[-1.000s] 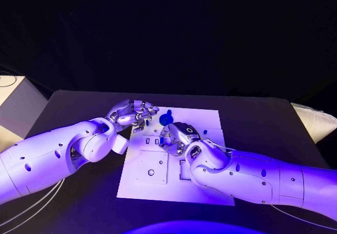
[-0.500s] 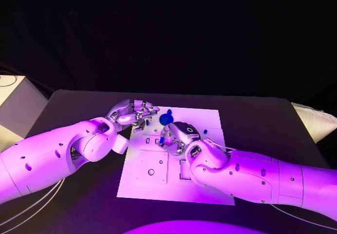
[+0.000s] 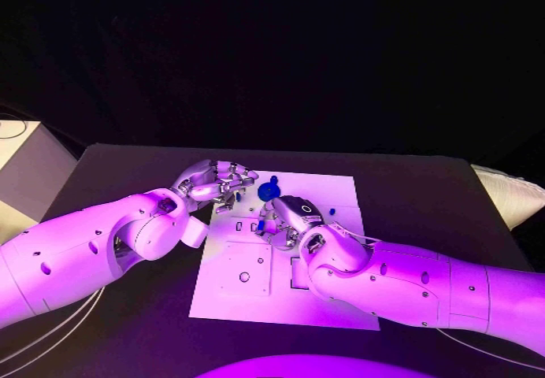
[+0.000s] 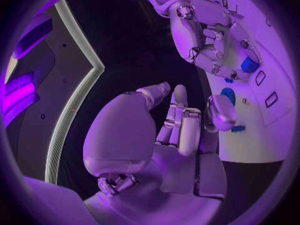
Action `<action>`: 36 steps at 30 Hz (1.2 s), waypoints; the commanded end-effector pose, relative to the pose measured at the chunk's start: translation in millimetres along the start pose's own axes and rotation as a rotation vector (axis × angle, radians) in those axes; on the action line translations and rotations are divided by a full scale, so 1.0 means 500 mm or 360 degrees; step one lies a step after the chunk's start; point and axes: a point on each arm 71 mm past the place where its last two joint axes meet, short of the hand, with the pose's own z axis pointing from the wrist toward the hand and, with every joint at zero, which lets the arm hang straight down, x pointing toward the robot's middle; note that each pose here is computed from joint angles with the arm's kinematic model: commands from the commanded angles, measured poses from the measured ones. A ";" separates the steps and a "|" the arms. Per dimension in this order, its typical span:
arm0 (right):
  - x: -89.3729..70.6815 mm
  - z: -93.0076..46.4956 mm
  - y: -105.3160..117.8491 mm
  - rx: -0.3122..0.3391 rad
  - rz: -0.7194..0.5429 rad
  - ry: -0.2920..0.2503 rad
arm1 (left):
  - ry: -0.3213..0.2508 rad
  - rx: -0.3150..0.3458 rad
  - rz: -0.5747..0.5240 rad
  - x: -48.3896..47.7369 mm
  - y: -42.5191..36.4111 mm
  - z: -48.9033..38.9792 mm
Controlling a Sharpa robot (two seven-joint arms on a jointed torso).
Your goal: Assemble the parts on the task board
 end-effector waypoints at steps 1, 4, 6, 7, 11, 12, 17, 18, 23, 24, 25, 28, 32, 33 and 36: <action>0.001 0.000 0.004 -0.0037 -0.0017 0.0003 | 0.0037 0.0006 -0.0003 0.005 -0.002 0.001; 0.002 0.000 0.004 -0.0040 -0.0018 0.0007 | 0.0037 0.0005 -0.0002 0.005 -0.001 0.001; 0.002 0.000 0.004 -0.0043 -0.0020 0.0009 | 0.0037 0.0005 -0.0002 0.005 -0.001 0.001; 0.002 0.000 0.004 -0.0045 -0.0021 0.0010 | 0.0038 0.0004 -0.0002 0.005 -0.001 0.001; 0.003 0.000 0.004 -0.0048 -0.0018 0.0013 | 0.0039 0.0004 -0.0002 0.005 -0.001 0.001; 0.003 0.000 0.004 -0.0047 -0.0017 0.0013 | 0.0040 0.0003 -0.0003 0.005 -0.001 0.001; 0.002 0.000 0.003 -0.0046 -0.0013 0.0009 | 0.0047 0.0001 -0.0004 0.005 0.000 0.001; 0.002 0.000 0.003 -0.0047 -0.0012 0.0008 | 0.0047 0.0001 -0.0004 0.005 0.000 0.001; 0.002 0.000 0.003 -0.0049 -0.0008 0.0004 | 0.0048 -0.0001 -0.0004 0.005 0.000 0.001; 0.002 0.000 0.003 -0.0049 -0.0007 0.0002 | 0.0048 -0.0001 -0.0004 0.004 0.000 0.001; 0.002 0.000 0.003 -0.0049 -0.0006 0.0001 | 0.0048 -0.0001 -0.0004 0.004 0.000 0.001; 0.001 -0.001 0.003 -0.0050 -0.0002 -0.0006 | 0.0049 -0.0002 -0.0002 0.004 0.000 0.001; -0.002 -0.001 0.004 -0.0057 0.0015 -0.0041 | 0.0047 -0.0003 -0.0001 0.004 0.001 0.002; -0.004 -0.002 0.004 -0.0060 0.0023 -0.0057 | 0.0047 -0.0004 0.0002 0.004 0.001 0.002; -0.010 -0.004 0.004 -0.0080 0.0059 -0.0122 | 0.0047 -0.0020 0.0030 0.001 0.005 0.003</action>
